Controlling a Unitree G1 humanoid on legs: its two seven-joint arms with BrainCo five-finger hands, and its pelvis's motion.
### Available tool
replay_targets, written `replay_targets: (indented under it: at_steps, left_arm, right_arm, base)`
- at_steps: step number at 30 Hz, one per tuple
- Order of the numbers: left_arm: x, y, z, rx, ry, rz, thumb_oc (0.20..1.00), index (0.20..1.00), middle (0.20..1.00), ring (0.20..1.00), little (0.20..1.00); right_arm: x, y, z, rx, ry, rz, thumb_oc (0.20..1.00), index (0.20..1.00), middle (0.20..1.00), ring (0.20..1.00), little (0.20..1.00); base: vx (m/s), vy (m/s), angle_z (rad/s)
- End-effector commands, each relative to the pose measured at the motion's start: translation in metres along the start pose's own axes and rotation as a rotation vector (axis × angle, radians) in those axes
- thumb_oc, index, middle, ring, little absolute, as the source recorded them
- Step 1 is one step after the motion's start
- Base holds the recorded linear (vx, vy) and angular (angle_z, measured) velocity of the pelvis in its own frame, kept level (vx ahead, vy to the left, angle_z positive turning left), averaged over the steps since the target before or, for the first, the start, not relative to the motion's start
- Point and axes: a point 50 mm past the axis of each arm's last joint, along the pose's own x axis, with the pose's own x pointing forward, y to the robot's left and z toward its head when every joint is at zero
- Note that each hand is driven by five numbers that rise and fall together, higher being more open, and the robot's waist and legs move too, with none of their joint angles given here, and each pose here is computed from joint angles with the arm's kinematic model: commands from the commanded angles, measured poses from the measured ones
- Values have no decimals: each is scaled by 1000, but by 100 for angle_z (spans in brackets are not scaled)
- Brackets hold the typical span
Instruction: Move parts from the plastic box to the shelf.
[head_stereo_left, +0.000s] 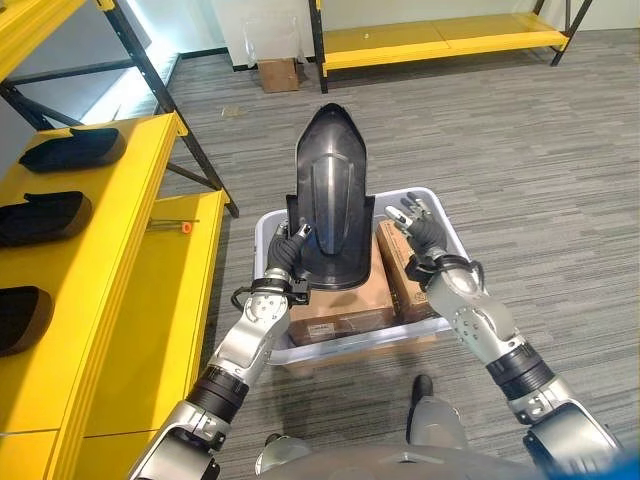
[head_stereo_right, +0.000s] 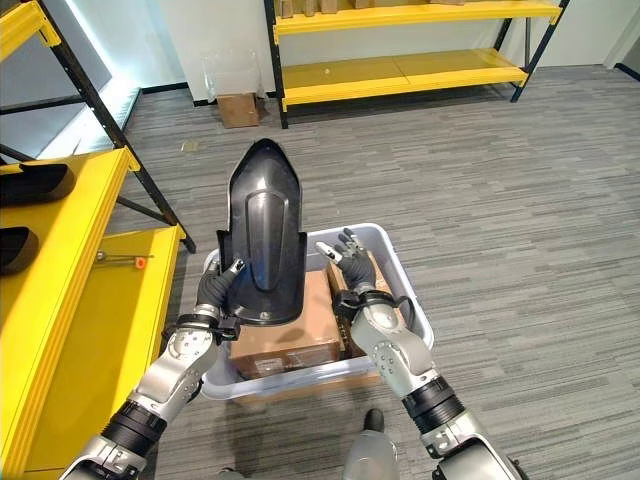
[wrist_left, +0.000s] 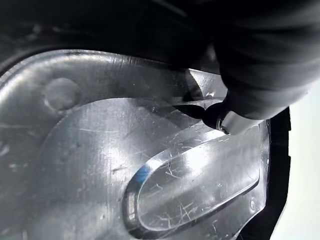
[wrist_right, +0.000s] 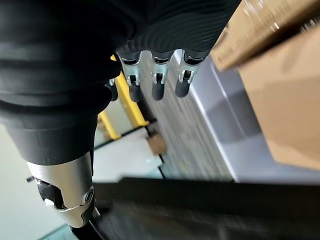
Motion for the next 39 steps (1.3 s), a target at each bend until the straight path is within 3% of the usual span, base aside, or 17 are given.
replay_targets:
  at_steps: [1, 9, 29, 30, 32, 39]
  left_arm:
    - [8, -5, 33, -53, -165, -4, 200, 200, 200, 200, 200]
    - [10, -14, 40, -79, -205, 3, 200, 200, 200, 200, 200]
    - [13, -47, 51, -100, -251, -104, 200, 200, 200, 200, 200]
    - [13, -50, 51, -99, -254, -110, 200, 200, 200, 200, 200]
    - [14, -52, 51, -102, -255, -115, 200, 200, 200, 200, 200]
    - [12, -59, 48, -93, -248, -128, 200, 200, 200, 200, 200]
  right_arm:
    - [2, 42, 34, 74, -113, 179, 1000, 1000, 1000, 1000, 1000]
    - [4, 43, 16, 51, -33, 171, 1000, 1000, 1000, 1000, 1000]
    - [-1, 67, -20, 109, 184, 375, 1000, 1000, 1000, 1000, 1000]
    - [-2, 70, -20, 118, 188, 396, 878, 878, 878, 878, 878]
    - [-2, 74, -19, 134, 189, 418, 200, 200, 200, 200, 200]
    - [-6, 84, -9, 124, 116, 480, 200, 200, 200, 200, 200]
  base:
    - [0, 0, 0]
    - [0, 0, 0]
    - [0, 0, 0]
    - [0, 0, 0]
    - [0, 0, 0]
    - [0, 0, 0]
